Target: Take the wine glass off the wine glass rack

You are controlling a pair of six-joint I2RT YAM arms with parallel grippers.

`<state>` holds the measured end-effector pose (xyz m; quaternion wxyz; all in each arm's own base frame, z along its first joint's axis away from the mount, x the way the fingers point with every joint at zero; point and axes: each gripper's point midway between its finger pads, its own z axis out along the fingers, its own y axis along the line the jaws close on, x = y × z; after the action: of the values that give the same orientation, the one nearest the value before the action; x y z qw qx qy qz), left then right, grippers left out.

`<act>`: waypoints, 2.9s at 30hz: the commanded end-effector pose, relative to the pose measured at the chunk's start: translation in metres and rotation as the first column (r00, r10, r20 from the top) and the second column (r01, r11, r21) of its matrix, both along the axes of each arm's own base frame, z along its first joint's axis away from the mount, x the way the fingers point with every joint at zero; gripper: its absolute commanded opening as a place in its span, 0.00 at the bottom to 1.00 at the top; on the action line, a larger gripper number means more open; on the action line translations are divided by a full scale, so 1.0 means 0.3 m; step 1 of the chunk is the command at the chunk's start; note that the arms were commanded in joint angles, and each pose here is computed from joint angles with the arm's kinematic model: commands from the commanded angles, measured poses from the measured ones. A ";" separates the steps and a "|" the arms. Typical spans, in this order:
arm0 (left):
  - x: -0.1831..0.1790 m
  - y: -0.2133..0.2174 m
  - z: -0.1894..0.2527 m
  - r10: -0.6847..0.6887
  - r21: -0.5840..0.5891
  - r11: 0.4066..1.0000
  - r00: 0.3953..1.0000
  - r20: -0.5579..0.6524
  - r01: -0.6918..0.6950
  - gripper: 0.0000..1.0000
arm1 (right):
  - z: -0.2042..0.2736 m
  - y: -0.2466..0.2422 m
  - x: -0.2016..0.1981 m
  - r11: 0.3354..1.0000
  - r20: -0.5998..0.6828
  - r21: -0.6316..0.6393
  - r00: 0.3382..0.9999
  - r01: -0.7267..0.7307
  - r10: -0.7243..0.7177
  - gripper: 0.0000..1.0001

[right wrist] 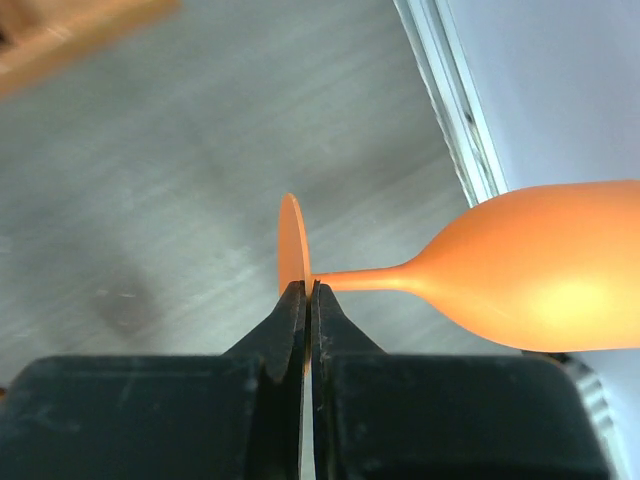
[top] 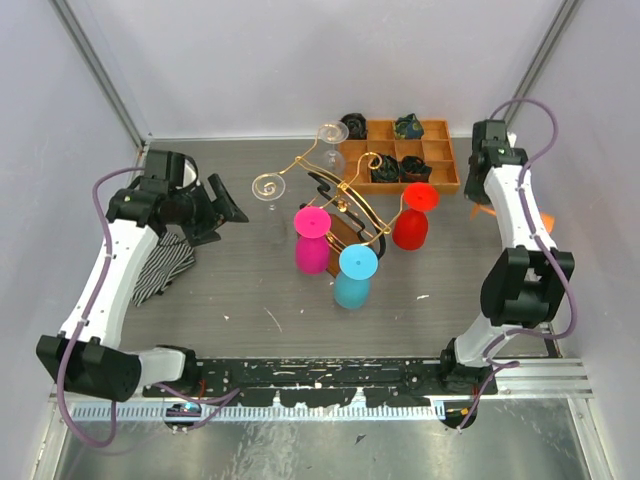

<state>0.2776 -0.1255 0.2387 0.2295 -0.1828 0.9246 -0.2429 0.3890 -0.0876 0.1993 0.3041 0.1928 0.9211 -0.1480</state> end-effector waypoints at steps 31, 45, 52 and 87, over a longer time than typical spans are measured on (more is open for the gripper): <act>-0.118 -0.008 -0.019 -0.043 -0.045 0.998 0.999 -0.003 0.043 0.87 | -0.428 -0.330 -0.296 0.696 -0.352 -0.652 0.694 0.300 -0.628 0.01; -0.111 0.005 -0.010 -0.035 -0.026 0.999 0.999 -0.010 0.035 0.91 | -0.527 -0.311 -0.217 0.759 -0.383 -0.569 0.715 0.315 -0.584 0.12; -0.112 0.016 -0.026 -0.027 -0.014 1.000 0.999 -0.022 0.027 0.91 | -0.597 -0.307 -0.226 0.762 -0.397 -0.569 0.708 0.310 -0.585 0.29; -0.074 0.063 0.020 -0.027 0.045 0.999 1.000 -0.015 0.028 0.91 | -0.187 0.016 0.381 0.989 0.068 0.117 0.992 0.095 -0.103 0.72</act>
<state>0.2539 -0.1090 0.2367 0.2183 -0.1771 0.9324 -0.2274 0.4489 -0.1025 0.0424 0.1683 0.2733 0.9234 -0.2104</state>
